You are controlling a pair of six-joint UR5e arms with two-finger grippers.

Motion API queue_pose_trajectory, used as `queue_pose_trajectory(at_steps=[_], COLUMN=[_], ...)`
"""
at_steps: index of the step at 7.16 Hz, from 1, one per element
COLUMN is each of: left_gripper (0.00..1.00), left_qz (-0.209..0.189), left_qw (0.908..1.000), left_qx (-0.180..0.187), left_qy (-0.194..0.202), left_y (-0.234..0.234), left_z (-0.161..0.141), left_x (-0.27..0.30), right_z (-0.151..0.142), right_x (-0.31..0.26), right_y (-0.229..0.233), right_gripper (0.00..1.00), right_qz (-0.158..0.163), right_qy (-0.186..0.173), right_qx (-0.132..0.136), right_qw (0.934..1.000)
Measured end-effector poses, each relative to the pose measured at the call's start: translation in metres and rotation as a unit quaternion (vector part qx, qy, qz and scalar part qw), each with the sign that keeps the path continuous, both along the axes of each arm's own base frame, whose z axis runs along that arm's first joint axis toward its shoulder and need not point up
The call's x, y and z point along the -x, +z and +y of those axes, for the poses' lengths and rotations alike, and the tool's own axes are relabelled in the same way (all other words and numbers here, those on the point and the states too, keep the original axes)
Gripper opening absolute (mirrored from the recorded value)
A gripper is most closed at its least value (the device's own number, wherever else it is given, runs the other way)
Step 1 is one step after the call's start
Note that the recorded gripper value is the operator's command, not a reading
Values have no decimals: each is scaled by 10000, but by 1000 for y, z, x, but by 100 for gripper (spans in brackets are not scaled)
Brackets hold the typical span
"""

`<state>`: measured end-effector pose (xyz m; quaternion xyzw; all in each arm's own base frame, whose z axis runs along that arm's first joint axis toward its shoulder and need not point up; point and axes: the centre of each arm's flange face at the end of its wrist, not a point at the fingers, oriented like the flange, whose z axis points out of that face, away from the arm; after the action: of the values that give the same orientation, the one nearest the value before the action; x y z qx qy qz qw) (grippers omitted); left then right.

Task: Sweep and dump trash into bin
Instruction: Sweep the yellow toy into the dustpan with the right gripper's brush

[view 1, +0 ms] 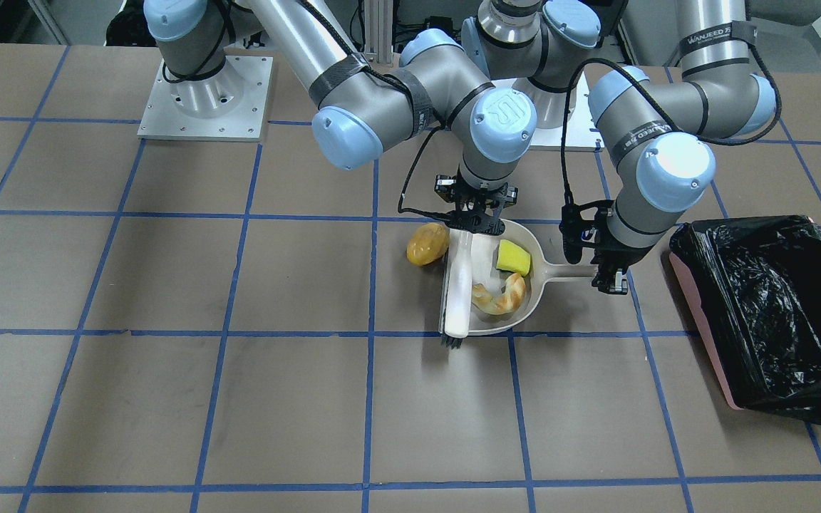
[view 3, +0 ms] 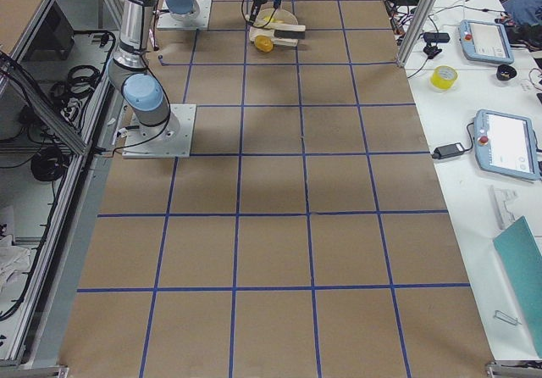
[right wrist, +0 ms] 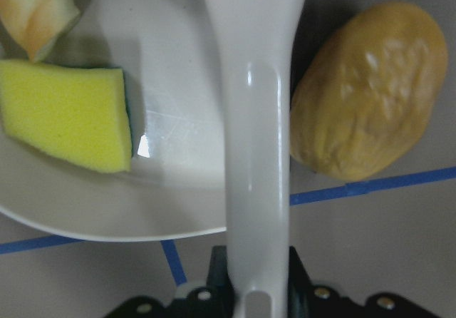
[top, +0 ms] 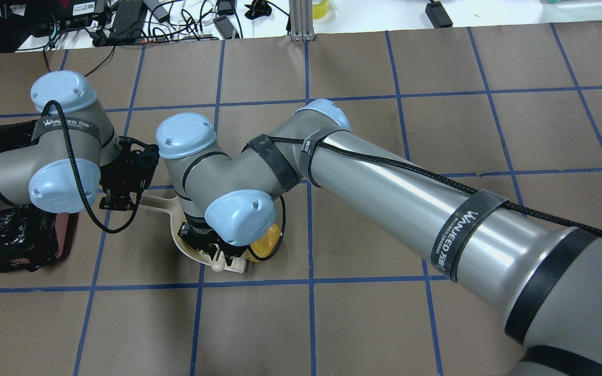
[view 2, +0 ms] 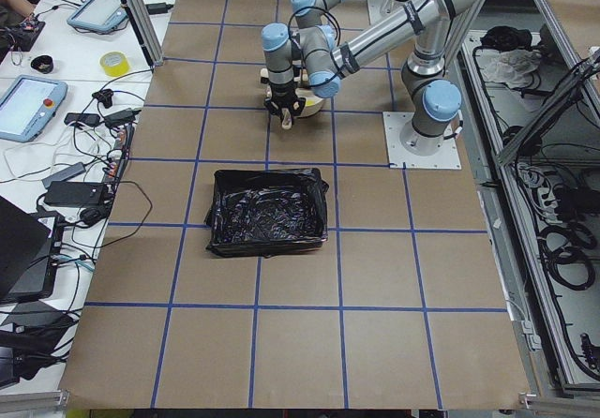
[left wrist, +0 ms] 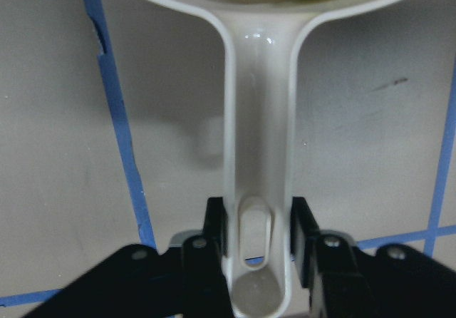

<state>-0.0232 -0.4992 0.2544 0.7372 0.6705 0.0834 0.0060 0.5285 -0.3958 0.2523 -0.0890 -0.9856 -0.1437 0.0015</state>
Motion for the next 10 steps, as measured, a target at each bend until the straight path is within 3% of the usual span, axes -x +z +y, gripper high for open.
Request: queue_pose_trajectory(at_steps=[3,5,6,8,10], left_gripper=[1,1,1,1,1], left_qz=[2,7,7,2,-91], left_qw=[10000,10000,10000,10000,9999], left_qx=[-3,0,0,-7,-59], left_qy=[-4,-1,-9,-54,-85], left_y=[0,0,0,1,1], left_z=[0,0,0,5,21], left_x=[0,0,0,2,3], right_z=[12,52,83,133,150], right_x=[32,69,88,100,86], right_y=[31,38,35,15,-6], right_gripper=[0,0,0,0,0], right_qz=[707,1226,1274,1027,785], right_qy=[253,78,-254,-1156,-1837], right_qx=[98,-249,-441,-746,-779], right_qw=[9971,9921,9905,9852,9767])
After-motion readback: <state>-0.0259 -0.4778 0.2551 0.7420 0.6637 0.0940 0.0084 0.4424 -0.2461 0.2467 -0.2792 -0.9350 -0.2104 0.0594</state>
